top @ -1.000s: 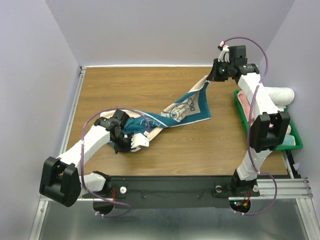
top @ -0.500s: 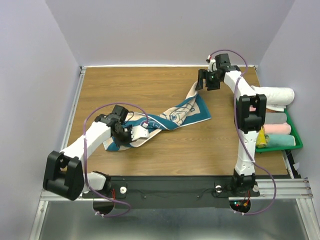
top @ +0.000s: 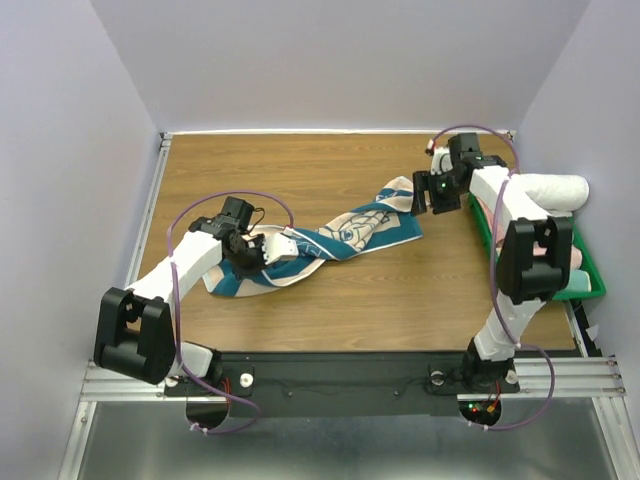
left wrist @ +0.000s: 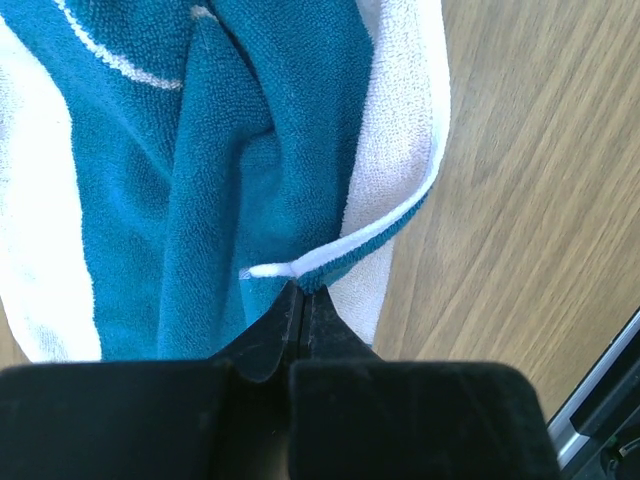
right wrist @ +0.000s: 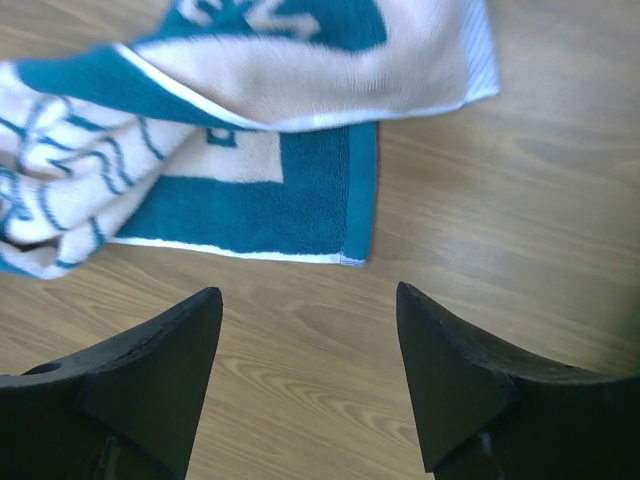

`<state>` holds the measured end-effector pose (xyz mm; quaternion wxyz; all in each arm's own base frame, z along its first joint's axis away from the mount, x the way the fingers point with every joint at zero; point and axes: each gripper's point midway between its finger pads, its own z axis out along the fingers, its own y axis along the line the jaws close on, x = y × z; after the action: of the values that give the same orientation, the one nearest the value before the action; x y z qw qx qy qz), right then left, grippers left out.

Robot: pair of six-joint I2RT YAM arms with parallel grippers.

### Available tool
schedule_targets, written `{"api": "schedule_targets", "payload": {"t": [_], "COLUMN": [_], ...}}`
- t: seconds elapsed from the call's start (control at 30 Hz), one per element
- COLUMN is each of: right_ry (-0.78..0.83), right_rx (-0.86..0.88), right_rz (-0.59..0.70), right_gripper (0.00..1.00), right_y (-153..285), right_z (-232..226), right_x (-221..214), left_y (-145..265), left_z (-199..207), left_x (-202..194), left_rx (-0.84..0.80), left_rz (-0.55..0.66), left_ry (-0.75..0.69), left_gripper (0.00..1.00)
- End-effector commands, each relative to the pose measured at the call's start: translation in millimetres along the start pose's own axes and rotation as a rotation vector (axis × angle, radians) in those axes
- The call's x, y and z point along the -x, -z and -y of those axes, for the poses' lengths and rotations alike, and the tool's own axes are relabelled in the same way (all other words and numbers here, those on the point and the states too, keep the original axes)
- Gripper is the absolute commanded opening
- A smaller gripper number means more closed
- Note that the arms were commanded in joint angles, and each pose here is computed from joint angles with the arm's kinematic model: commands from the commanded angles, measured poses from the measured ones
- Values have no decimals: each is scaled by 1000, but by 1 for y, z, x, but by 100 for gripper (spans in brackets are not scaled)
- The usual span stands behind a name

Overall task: Roll the towels
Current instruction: Flatten the towel

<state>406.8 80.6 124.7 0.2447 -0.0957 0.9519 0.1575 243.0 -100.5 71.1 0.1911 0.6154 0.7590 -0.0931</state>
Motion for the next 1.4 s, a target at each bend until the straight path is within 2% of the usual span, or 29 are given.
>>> {"api": "schedule_targets", "payload": {"t": [0.0,0.33,0.4,0.47,0.5,0.57,0.6,0.63,0.73,0.83,0.87,0.93,0.97,1.03,1.1,1.13,1.17,1.23,1.27,1.3,1.37], "right_ry": [-46,-98,-94,-103,-105,-110,-118,-122,-109,-100,-94,-103,-96,-88,-98,-101,-110,-111,-114,-117,-119], "right_rx": [40,108,102,98,97,109,125,130,147,176,203,209,203,163,106,41,17,3,1,-8,-26], "right_rz": [-79,-212,-219,-230,-232,-220,-219,-209,-146,-52,-26,41,60,78,56,45,20,0,-9,-25,-23], "right_gripper": [74,72,69,63,50,33,12,1,1,1,1,1,1,3,26,55,63,65,65,65,65], "right_y": [-30,-59,-64,-74,-77,-80,-82,-80,-62,-31,-21,4,10,15,10,7,0,-6,-10,-16,-23], "right_z": [3,-7,-6,-3,-2,-3,-5,-7,-14,-23,-29,-37,-37,-33,-21,-9,-3,2,3,7,12], "right_x": [-20,-70,-77,-82,-82,-76,-75,-71,-52,-30,-24,-11,-7,-3,-6,-10,-16,-22,-24,-27,-25], "left_y": [10,8,7,8,10,11,13,19,45,72,94,118,123,124,124,124,124,124,124,120,120], "left_z": [-5,2,2,2,4,5,5,1,-23,-39,-56,-74,-79,-87,-92,-98,-101,-107,-109,-113,-116], "left_x": [13,8,7,7,7,4,4,6,11,8,9,-1,-7,-15,-20,-21,-22,-23,-23,-25,-27], "left_rx": [36,38,38,44,49,64,75,109,243,277,318,359,373,376,380,399,409,426,426,427,424], "left_rz": [48,56,53,55,57,49,50,63,104,163,215,257,260,255,245,250,249,257,262,259,260], "left_ry": [-8,2,2,-9,-24,-32,-29,-32,70,196,252,340,366,401,418,436,442,471,485,507,541], "left_gripper": [0,0,0,5,10,18,23,31,36,41,46,47,53,53,53,53,54,54,58,71,72]}}
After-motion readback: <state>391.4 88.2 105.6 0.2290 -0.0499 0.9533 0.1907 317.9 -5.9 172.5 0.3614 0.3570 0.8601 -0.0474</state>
